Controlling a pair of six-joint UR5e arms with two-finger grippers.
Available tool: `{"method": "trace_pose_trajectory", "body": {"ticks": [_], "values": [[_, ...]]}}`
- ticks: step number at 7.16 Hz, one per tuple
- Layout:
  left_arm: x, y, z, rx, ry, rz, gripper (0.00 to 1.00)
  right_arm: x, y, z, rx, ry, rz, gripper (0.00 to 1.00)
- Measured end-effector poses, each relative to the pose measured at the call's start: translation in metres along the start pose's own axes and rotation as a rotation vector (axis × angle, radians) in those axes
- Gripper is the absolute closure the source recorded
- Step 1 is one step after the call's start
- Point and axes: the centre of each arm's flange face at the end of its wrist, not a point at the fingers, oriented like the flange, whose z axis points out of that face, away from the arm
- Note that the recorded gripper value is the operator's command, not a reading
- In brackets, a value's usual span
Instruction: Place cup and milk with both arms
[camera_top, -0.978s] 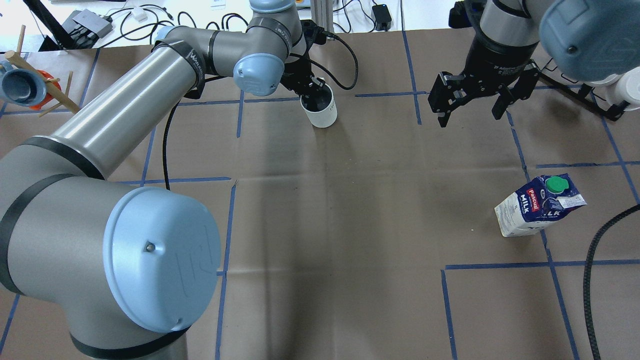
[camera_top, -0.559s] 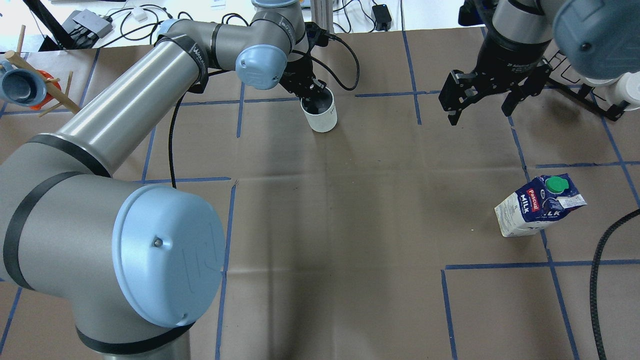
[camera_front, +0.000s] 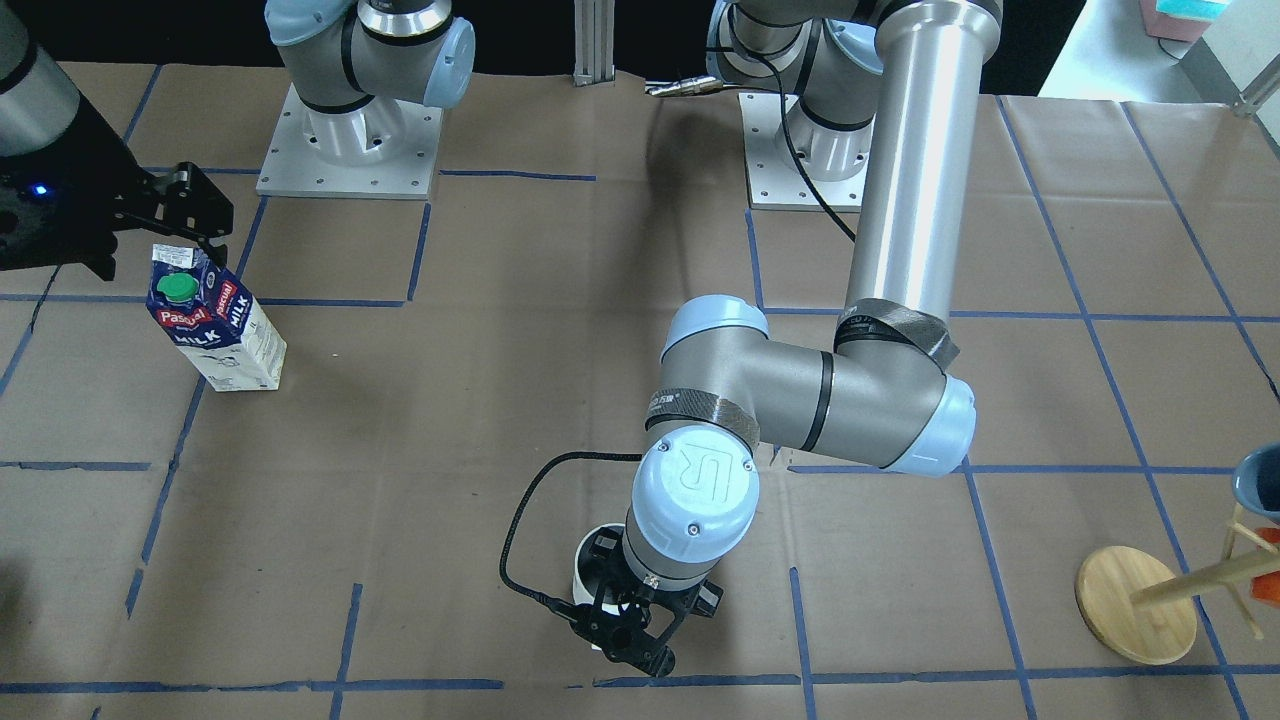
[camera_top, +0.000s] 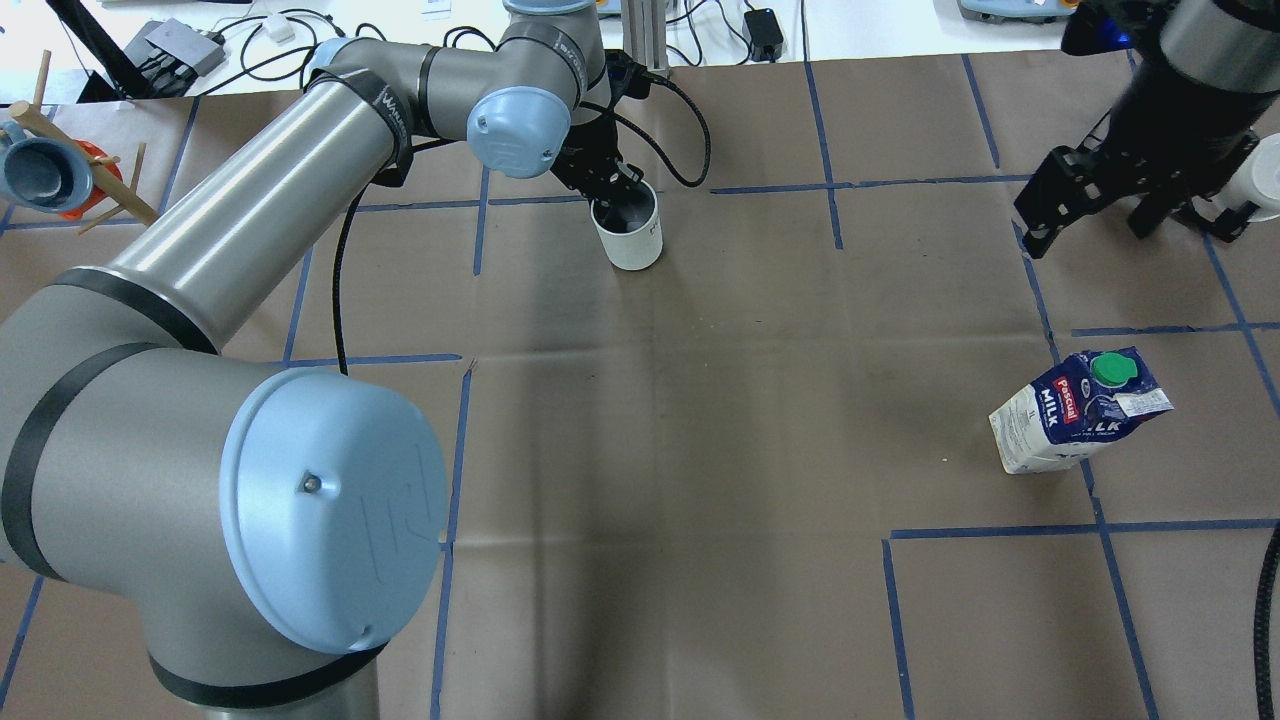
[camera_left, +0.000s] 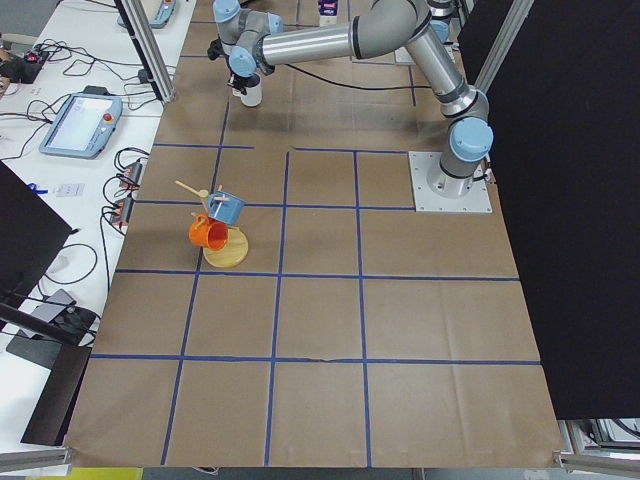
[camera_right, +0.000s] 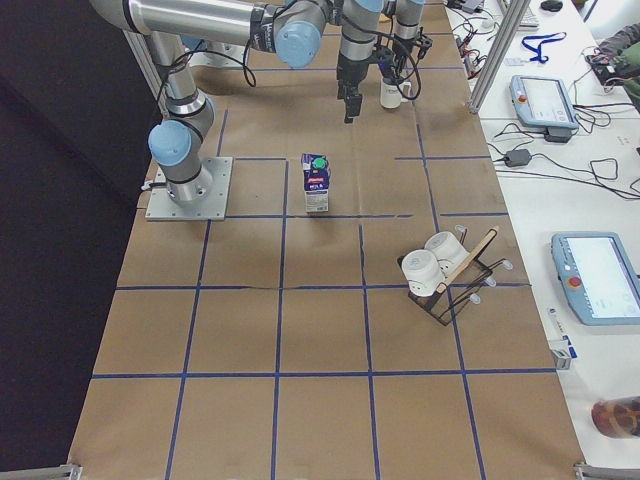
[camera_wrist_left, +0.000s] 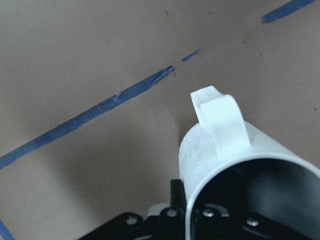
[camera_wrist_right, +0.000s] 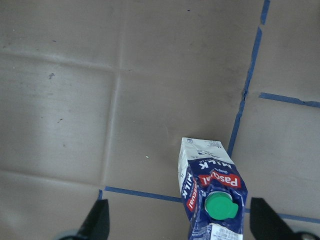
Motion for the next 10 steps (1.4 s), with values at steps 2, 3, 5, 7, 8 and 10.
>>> {"method": "trace_pose_trajectory", "body": {"ticks": [2, 3, 5, 7, 8, 10], "values": [[-0.001, 0.002, 0.002, -0.009, -0.006, 0.001, 0.69, 0.025, 0.020, 0.004, 0.013, 0.002, -0.010, 0.00], [-0.001, 0.002, 0.002, -0.011, -0.007, 0.001, 0.20, 0.037, 0.027, 0.008, 0.014, 0.001, -0.016, 0.00], [-0.003, 0.003, 0.003, -0.013, -0.008, -0.001, 0.00, 0.054, 0.036, 0.015, 0.009, -0.006, -0.010, 0.00], [-0.002, 0.007, -0.014, -0.025, -0.005, -0.003, 0.00, 0.057, 0.038, 0.021, 0.004, -0.013, 0.000, 0.00], [-0.001, 0.015, -0.041, -0.029, -0.005, -0.005, 0.00, 0.056, 0.039, 0.029, 0.009, -0.011, 0.003, 0.00], [0.004, 0.046, -0.109, -0.054, -0.018, -0.015, 0.00, 0.055, 0.038, 0.058, 0.032, 0.004, 0.006, 0.00]]}}
